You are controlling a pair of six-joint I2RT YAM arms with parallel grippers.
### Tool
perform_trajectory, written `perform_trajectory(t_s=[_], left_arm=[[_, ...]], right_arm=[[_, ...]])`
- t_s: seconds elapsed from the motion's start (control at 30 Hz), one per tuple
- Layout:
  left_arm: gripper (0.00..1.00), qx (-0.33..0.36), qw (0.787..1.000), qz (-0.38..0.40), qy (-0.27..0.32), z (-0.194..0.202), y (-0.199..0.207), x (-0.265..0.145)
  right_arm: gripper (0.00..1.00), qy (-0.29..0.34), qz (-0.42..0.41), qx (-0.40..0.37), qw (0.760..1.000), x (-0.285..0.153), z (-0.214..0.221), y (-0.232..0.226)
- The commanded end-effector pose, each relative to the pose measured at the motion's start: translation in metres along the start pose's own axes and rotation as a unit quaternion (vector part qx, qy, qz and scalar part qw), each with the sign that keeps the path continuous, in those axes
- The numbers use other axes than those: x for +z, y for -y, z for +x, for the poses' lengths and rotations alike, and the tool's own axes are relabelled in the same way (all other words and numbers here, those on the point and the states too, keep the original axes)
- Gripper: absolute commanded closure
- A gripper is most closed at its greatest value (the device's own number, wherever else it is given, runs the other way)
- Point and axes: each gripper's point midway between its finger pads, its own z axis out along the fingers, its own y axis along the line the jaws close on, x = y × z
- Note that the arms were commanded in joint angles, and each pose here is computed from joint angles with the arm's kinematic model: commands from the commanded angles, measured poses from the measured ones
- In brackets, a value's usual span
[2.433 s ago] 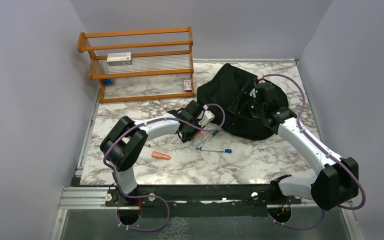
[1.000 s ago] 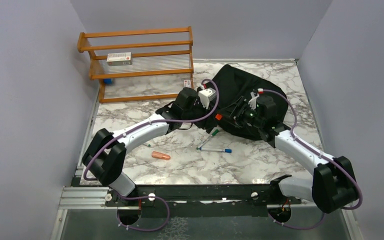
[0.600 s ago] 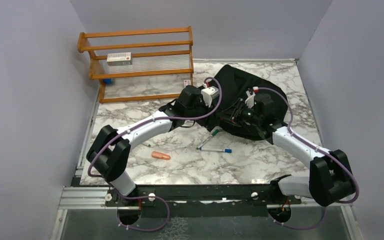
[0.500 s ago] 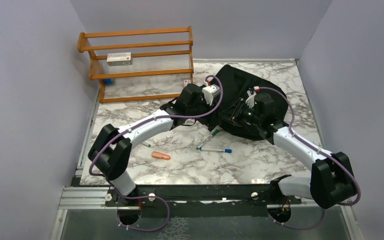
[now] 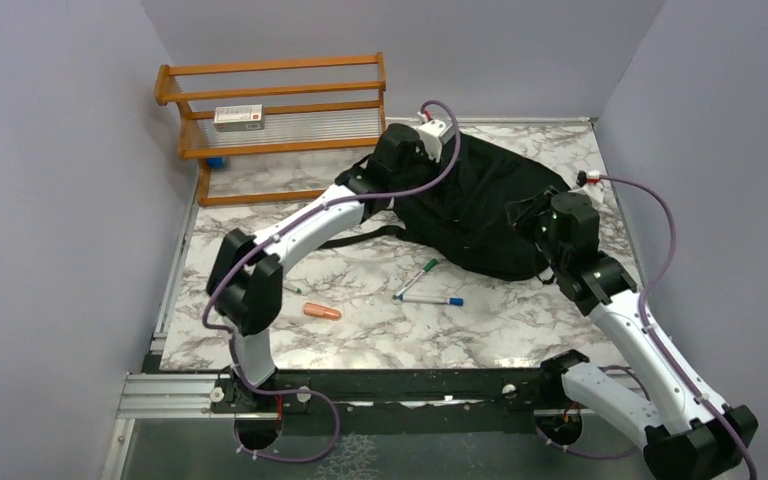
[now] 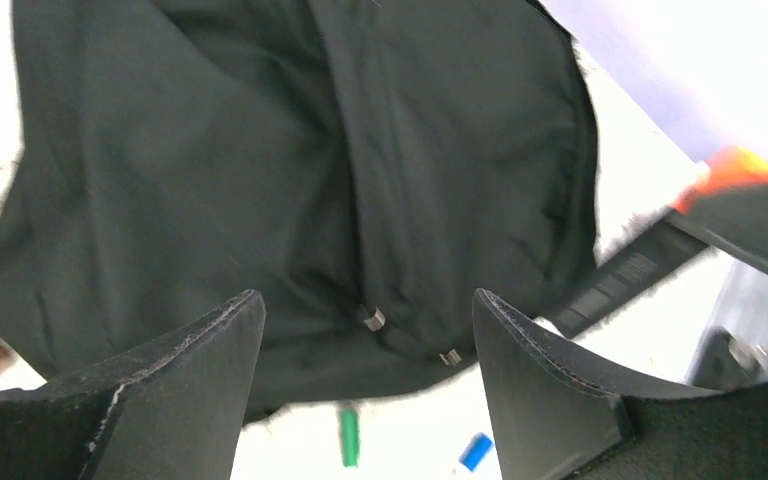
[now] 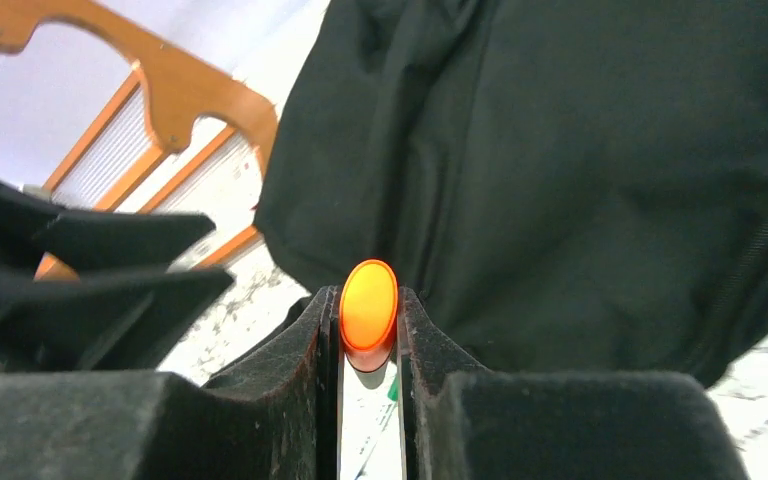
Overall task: Pack the student bag
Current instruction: Pick up the stationery from the center of the board.
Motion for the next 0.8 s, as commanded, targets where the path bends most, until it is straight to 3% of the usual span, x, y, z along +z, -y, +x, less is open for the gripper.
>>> perform_trajectory(t_s=[0.0, 0.43, 0.77], left_arm=[[0.23, 0.003, 0.995, -0.090, -0.039, 0.004, -0.052, 0.040], [0.23, 0.047, 0.984, -0.155, -0.078, 0.015, -0.098, 0.119], [0.22, 0.098, 0.984, -0.114, -0.096, 0.033, -0.051, 0.139]], right_arm=[[0.99, 0.061, 0.070, -0.017, 0.996, -0.017, -0.025, 0.030], [1.00, 0.071, 0.046, -0.003, 0.996, -0.046, -0.032, 0.029], [1.00, 0.060, 0.044, 0.004, 0.997, -0.044, -0.022, 0.032]])
